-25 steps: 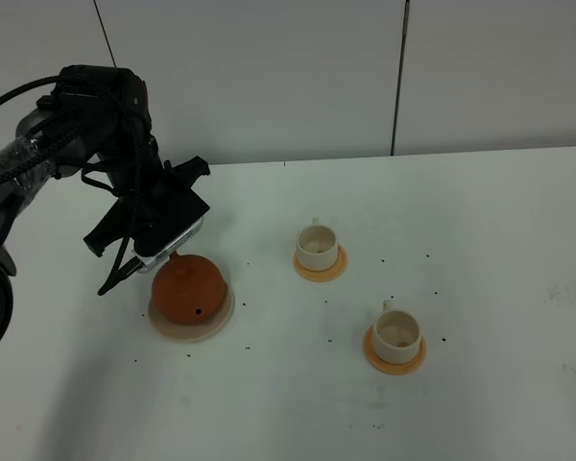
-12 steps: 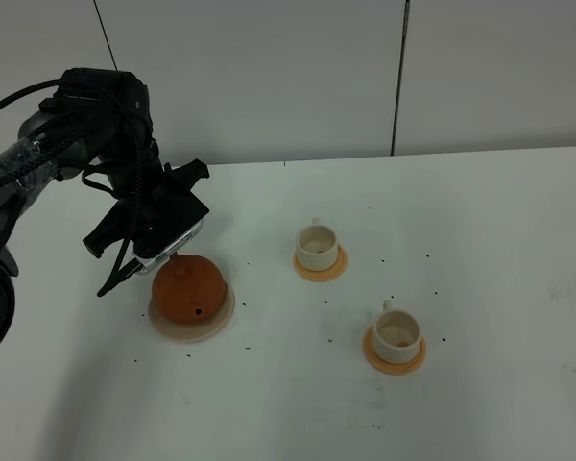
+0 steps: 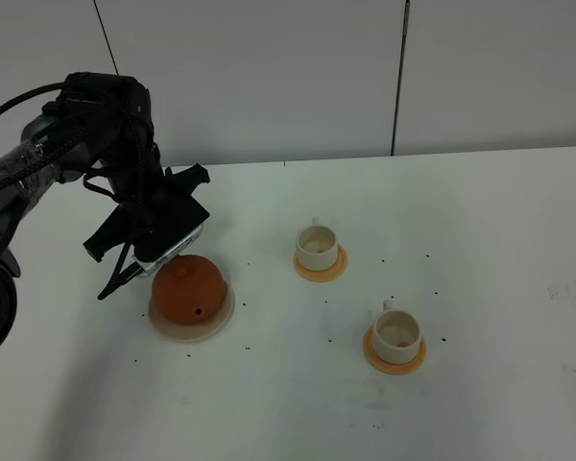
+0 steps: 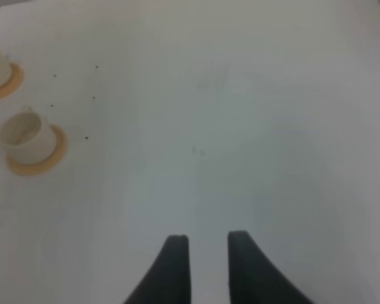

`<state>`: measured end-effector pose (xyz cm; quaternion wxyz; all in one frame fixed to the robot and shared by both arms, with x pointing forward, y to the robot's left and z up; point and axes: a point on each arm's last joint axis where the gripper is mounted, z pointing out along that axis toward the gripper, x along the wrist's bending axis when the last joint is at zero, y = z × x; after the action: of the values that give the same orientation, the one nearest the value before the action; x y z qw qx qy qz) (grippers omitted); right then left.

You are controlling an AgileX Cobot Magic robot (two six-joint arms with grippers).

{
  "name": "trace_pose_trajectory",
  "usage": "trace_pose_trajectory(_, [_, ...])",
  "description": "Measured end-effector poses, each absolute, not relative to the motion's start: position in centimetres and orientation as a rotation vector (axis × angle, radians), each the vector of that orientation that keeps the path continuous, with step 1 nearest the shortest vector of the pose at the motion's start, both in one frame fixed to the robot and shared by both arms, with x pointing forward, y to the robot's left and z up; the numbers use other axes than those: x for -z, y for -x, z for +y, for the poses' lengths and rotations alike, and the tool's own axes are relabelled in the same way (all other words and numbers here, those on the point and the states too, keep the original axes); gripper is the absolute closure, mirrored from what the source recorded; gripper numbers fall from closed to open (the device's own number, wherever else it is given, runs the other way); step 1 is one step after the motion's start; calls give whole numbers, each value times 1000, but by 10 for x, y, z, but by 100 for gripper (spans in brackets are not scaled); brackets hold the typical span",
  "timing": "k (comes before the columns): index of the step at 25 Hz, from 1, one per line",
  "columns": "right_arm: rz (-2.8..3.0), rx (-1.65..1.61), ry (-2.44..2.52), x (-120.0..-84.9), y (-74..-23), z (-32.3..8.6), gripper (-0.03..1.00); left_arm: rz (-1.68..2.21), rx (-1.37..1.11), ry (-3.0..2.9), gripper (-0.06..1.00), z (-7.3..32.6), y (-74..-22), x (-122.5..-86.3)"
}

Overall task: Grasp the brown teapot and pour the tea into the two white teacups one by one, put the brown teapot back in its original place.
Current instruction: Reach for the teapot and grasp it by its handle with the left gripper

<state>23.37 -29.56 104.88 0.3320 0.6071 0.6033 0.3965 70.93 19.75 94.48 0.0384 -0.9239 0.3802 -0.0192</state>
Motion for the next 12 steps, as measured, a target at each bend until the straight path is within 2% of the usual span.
trace_pose_trajectory(8, [1576, -1036, -1586, -1049, -234, -296, 82, 1166, 59, 2834, 58, 198, -709, -945])
trace_pose_trajectory(12, [1576, -1036, -1586, -1049, -234, -296, 82, 1166, 59, 2834, 65, 198, -709, -945])
